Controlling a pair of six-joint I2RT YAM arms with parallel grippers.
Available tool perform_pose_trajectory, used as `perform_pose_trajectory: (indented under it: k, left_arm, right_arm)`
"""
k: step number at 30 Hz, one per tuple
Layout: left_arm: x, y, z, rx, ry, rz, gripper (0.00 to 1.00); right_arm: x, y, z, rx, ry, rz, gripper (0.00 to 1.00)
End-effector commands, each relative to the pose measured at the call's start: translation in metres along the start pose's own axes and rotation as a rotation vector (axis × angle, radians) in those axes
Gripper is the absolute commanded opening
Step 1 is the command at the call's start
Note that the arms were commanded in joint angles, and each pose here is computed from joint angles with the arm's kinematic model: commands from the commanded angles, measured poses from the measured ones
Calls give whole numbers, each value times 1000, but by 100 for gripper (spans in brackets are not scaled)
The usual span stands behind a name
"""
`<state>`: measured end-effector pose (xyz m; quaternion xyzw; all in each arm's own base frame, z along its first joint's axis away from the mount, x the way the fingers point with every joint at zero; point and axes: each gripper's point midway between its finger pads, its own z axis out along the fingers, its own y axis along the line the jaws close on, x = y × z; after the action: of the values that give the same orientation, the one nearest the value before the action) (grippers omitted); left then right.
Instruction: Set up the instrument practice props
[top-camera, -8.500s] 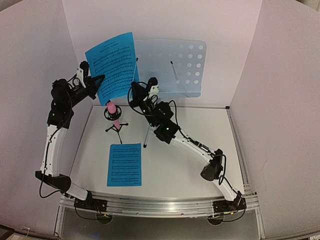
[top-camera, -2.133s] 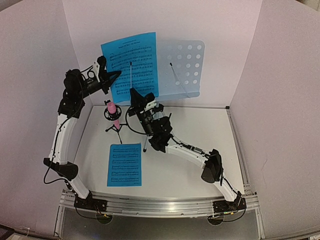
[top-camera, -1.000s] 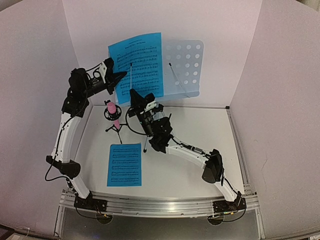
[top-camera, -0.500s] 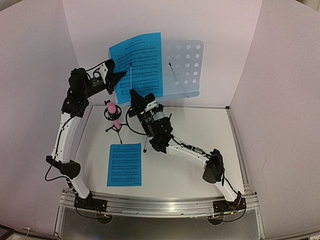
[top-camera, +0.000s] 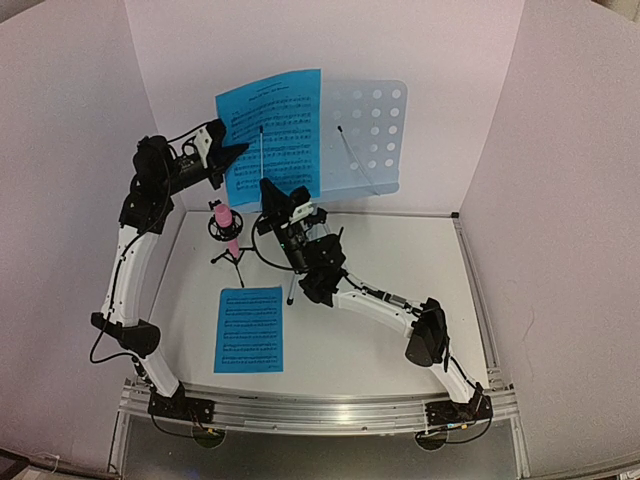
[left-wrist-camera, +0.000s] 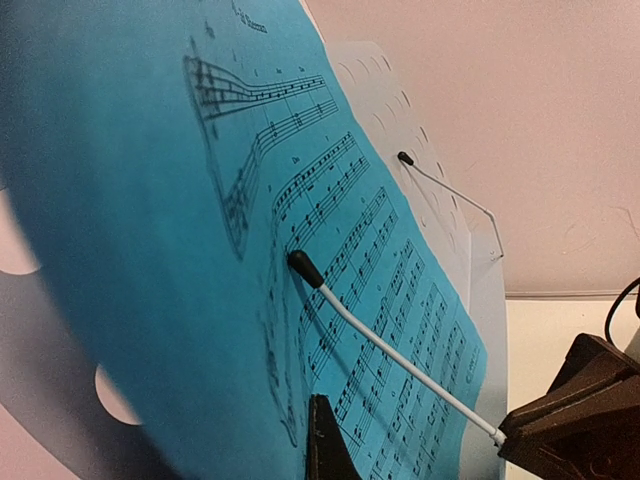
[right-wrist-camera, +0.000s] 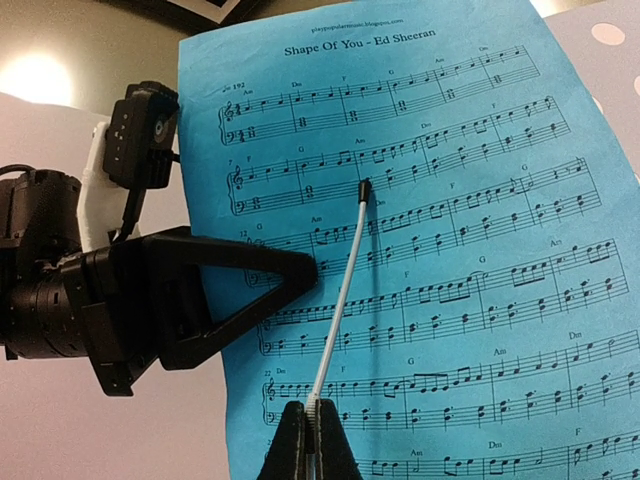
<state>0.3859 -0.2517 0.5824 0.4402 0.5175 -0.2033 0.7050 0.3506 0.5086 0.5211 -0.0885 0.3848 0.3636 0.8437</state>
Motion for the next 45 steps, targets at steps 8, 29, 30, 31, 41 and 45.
perform_pose_trajectory:
  k: [8, 29, 30, 31, 41, 45]
  left_arm:
    - [-4, 15, -6, -51, -10, -17, 0]
    - [-6, 22, -4, -88, -27, 2, 24]
    - [-7, 23, -5, -93, -31, 8, 28]
    - [-9, 23, -6, -99, -35, 13, 30]
    - [-24, 28, -23, -172, -45, 105, 55]
    - [-33, 34, -29, -215, -58, 141, 69]
  right_arm:
    - [-80, 0, 6, 2, -146, 50, 0]
    - [-74, -2, 5, 10, -139, 50, 0]
    - [-73, -2, 5, 10, -138, 51, 0]
    - [-73, -2, 5, 11, -138, 51, 0]
    - [-71, -2, 5, 13, -137, 47, 0]
    - [-70, -3, 5, 17, -137, 51, 0]
